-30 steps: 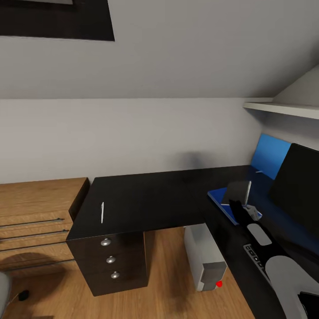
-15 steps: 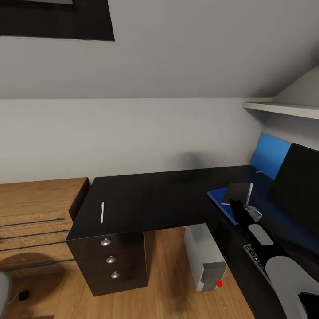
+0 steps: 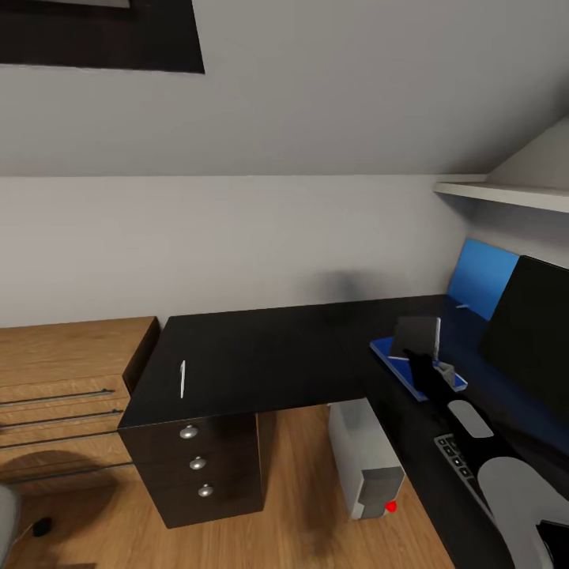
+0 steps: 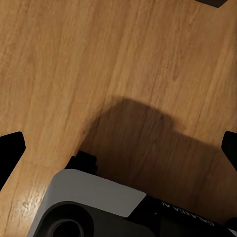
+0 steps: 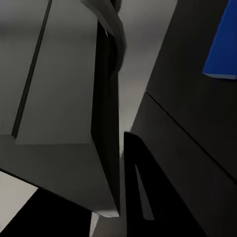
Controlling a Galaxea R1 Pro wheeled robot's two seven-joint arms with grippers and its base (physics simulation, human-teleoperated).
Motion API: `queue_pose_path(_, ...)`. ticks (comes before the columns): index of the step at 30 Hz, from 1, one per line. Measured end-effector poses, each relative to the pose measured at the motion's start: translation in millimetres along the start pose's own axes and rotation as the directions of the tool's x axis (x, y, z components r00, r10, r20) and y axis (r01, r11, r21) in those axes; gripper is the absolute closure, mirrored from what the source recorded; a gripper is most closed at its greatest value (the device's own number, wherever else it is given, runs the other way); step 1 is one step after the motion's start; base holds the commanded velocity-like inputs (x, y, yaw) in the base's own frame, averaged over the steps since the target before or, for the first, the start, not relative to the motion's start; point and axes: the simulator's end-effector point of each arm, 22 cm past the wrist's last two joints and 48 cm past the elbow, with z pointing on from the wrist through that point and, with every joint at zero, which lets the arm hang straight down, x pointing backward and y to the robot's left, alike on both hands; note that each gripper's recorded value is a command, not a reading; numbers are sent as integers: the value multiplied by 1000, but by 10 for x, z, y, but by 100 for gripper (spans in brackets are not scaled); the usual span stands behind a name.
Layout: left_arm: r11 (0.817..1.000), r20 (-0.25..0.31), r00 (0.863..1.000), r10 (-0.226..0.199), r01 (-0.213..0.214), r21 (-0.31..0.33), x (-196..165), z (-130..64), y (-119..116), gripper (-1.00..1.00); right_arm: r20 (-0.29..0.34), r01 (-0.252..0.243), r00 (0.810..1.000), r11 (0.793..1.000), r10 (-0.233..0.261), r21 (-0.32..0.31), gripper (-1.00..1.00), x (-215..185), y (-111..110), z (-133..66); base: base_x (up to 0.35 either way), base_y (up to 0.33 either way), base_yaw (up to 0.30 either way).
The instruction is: In the bedroom, organize the workspace by keeping the computer under the desk, ensuring the monitor is on the desk, placing the keyboard on the desk next to the monitor, placing the mouse on the desk next to the keyboard, moving the folder from the swivel chair onto the desk next to the mouse, stacking the notebook on top of the folder with the pen on top of the notebook, and positioning the swivel chair next to the desk.
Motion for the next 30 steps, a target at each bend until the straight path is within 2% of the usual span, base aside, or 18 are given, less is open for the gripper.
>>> queue_pose_path(9, 1000, -1, 1000, -1, 1, 1, 43, 115, -6, -100, 36, -24, 999, 1000, 24, 2, 100, -91, -132, -5, 0, 0, 0)
queue_pose_path(11, 1000, -1, 1000, -1, 1, 2, 55, 144, -9, -100, 55, -42, 998, 999, 41, 14, 100, -140, -200, -13, 0, 0, 0)
queue_pose_path(12, 1000, -1, 1000, -1, 1, 2, 61, 159, -10, -100, 71, -60, 996, 997, 58, 40, 100, -180, -284, -24, 0, 0, 0)
queue_pose_path(15, 1000, -1, 1000, -1, 1, 2, 76, 203, -8, -100, 81, -80, 994, 994, 74, 77, 100, -182, -416, -29, 0, 0, 0)
queue_pose_path(19, 1000, -1, 1000, -1, 1, 2, 99, 263, -6, -100, 82, -92, 993, 991, 84, 93, 100, -143, -511, -23, 0, 0, 0)
queue_pose_path(25, 1000, -1, 1000, -1, 1, 2, 132, 355, -1, -100, 105, -169, 981, 983, 161, 73, 100, -114, -573, -7, 0, 0, 0)
queue_pose_path(30, 1000, 0, 1000, -2, 2, 1, 162, 432, 6, -100, 106, -184, 979, 981, 176, 69, 100, -83, -644, 0, 0, 0, 0)
